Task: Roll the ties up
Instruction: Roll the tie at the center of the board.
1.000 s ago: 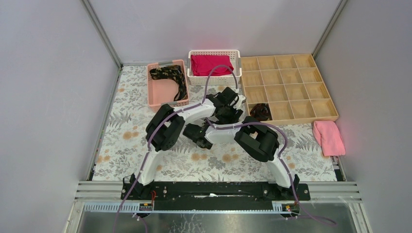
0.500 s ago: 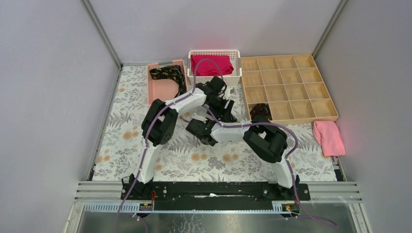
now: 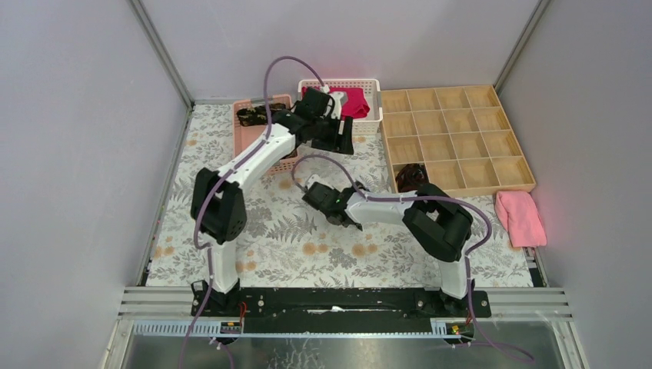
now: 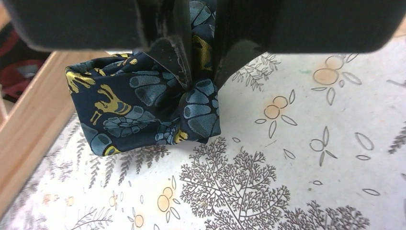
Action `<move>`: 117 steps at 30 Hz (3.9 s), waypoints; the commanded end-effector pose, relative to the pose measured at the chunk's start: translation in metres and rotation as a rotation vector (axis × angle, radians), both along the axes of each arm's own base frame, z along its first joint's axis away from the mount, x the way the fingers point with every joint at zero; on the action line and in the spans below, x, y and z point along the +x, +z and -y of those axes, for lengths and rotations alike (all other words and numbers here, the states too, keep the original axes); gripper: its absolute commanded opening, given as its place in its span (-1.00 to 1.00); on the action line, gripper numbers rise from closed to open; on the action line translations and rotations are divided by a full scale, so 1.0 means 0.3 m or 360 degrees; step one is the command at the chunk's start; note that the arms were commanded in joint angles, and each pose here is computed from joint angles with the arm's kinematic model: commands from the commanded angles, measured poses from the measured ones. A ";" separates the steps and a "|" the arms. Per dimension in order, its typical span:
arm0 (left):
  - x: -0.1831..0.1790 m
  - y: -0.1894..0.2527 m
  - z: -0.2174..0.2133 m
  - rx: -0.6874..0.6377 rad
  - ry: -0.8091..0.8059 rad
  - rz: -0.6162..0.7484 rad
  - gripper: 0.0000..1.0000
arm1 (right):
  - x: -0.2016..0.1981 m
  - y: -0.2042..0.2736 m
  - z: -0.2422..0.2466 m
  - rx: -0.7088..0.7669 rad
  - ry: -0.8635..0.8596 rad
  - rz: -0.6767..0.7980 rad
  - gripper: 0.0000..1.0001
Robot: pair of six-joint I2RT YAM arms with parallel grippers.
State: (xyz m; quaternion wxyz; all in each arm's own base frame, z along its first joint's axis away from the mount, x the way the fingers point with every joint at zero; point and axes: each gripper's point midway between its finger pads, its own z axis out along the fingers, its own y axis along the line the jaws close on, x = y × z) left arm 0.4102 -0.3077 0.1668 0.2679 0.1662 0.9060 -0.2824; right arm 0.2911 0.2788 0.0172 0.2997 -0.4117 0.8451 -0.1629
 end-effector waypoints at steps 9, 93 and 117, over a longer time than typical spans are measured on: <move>-0.089 0.085 -0.304 0.0173 0.0696 0.0271 0.49 | -0.133 0.043 -0.086 0.0938 -0.0206 -0.0697 -0.67; -0.497 0.029 -0.163 0.0056 0.0558 0.0152 0.81 | 0.032 0.463 0.025 0.2620 -0.0422 -0.1363 -0.74; -0.481 -0.050 -0.053 -0.0248 0.0811 0.0282 0.97 | -0.015 0.575 -0.032 0.2851 -0.0244 -0.1583 -0.76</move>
